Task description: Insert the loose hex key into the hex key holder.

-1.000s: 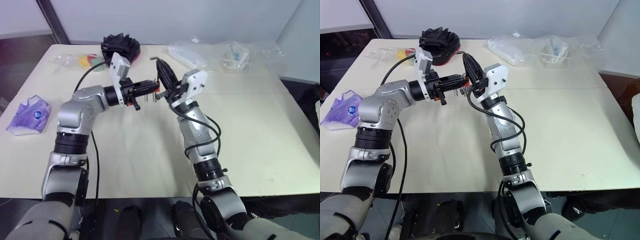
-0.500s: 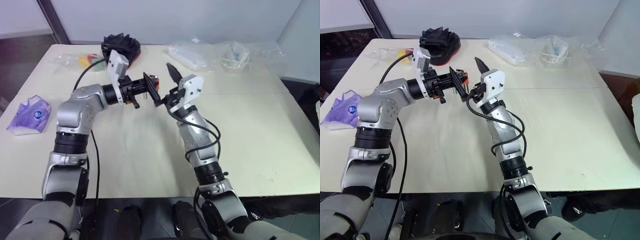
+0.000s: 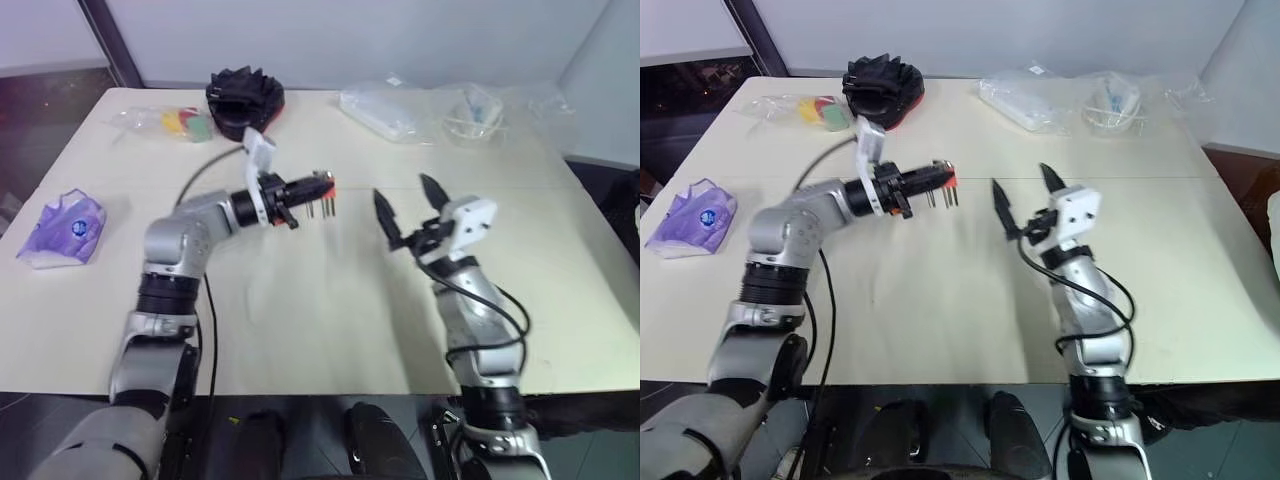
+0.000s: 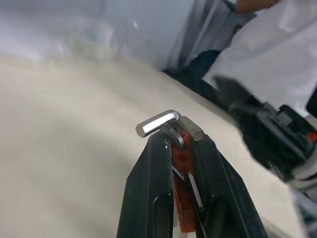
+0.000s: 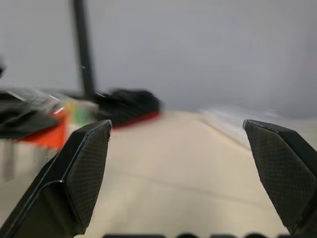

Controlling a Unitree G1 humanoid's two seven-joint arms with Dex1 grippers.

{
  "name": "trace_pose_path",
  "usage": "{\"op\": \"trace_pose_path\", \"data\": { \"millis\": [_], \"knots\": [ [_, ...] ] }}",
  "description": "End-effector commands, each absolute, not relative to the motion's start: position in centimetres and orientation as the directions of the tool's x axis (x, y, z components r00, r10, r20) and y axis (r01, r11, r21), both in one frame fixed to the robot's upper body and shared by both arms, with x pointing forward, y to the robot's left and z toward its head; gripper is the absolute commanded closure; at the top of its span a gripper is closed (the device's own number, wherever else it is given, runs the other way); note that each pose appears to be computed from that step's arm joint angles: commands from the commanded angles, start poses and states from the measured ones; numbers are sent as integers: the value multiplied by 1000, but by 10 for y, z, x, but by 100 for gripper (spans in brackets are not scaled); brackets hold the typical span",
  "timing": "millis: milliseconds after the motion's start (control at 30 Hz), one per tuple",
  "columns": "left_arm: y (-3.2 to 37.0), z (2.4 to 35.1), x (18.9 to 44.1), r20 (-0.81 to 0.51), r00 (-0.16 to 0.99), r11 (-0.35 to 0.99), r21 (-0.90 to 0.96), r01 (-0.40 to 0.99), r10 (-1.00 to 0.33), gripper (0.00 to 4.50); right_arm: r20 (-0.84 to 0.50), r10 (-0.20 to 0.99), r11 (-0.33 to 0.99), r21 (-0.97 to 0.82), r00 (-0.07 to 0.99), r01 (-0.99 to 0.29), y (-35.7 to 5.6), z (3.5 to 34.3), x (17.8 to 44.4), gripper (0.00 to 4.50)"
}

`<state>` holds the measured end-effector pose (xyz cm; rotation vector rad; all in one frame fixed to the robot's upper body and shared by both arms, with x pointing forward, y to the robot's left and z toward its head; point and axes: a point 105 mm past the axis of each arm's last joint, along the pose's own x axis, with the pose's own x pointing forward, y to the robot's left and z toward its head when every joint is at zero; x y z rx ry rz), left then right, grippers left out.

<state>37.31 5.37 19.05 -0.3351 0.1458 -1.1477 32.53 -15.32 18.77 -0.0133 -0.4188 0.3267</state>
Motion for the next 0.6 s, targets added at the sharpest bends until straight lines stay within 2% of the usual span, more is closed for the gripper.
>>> {"op": "trace_pose_path", "data": {
  "millis": [33,167,300,400,433,600],
  "knots": [
    [38,184,372,61,380,326,-402,856,-923,450,433,269,963,-96,860,-253,-169,201,310,6],
    [19,165,369,27,338,285,-475,832,-941,450,416,230,973,-106,880,-204,-180,199,298,6],
    [13,149,373,-14,337,296,-513,806,-941,275,409,206,978,-102,889,-179,-180,197,292,0],
    [15,133,375,-62,339,321,-512,797,-939,112,403,200,979,-105,893,-172,-177,195,289,0],
    [18,129,376,-76,343,332,-510,794,-936,92,401,197,980,-103,895,-169,-177,194,289,0],
    [40,129,384,-99,394,394,-451,801,-914,92,395,206,978,-112,895,-176,-174,193,290,0]
  ]
}}
